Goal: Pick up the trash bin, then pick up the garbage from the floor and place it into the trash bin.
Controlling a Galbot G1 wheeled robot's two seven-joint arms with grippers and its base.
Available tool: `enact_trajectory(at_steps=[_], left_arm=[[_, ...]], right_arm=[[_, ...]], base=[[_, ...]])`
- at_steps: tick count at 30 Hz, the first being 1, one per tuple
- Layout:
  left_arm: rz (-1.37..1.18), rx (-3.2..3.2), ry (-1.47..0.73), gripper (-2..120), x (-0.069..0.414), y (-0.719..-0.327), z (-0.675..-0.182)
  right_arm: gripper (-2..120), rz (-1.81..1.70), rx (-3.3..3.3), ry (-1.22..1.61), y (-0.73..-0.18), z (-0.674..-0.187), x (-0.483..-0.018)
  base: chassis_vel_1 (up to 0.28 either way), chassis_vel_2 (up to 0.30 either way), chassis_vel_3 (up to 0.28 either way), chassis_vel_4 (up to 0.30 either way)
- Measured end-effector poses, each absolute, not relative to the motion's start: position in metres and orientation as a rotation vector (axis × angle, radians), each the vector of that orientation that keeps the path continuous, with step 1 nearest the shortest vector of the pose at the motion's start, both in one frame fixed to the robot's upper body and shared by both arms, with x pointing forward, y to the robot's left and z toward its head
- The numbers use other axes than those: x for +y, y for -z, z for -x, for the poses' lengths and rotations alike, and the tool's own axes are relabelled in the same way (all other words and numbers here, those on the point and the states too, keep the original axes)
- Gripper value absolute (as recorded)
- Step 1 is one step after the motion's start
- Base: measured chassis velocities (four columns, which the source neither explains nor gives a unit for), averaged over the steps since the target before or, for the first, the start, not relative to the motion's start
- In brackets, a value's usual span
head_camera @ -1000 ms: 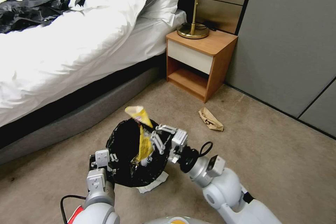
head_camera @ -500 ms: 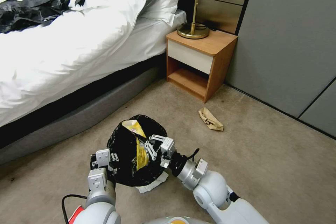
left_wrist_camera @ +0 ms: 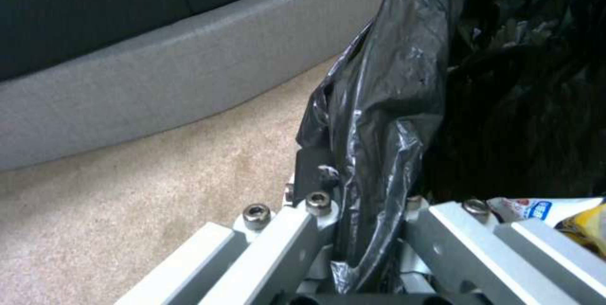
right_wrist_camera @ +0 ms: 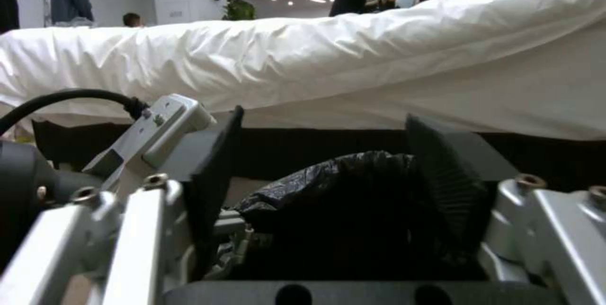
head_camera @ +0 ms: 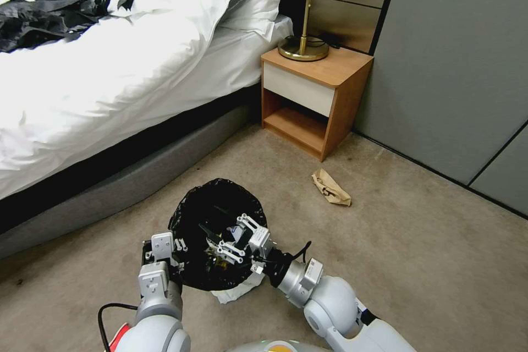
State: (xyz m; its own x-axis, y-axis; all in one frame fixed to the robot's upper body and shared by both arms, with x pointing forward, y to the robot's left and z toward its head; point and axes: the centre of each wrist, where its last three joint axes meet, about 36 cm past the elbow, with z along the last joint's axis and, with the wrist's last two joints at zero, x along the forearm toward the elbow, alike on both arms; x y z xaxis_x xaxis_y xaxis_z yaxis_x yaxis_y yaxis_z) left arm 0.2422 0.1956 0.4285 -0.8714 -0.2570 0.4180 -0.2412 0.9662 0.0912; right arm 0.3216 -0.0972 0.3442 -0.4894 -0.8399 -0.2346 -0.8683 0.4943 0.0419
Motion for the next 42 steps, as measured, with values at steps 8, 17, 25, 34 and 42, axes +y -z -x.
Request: enact_trajectory(at_steps=[8,17,25,34,42], left_arm=[[-0.357,-2.675,0.049,1,0.195,-0.429,-0.242],[-0.358,-2.671,0.052,1,0.196,-0.428,-0.241],[-0.364,-2.67,0.054,1,0.198,-0.427,-0.24],[-0.366,-2.669,0.046,1,0.201,-0.426,-0.24],[-0.365,-2.675,0.042,1,0.203,-0.428,-0.241]], right_arm=[[96,1.464,2.545,-0.221,-0.349,-0.323,-0.101],[100,1.336,2.501,-0.215,-0.385,-0.331,-0.109],[100,0.954,2.521,-0.264,-0.447,-0.326,-0.124],[100,0.635,2.602,-0.177,-0.452,-0.306,-0.153],[100,0.444,2.686,-0.169,-0.424,-0.285,-0.163]], base=[[0.0,0.0,0.0,0.0],[0.0,0.0,0.0,0.0],[0.0,0.0,0.0,0.0],[0.0,0.0,0.0,0.0],[0.0,0.0,0.0,0.0]])
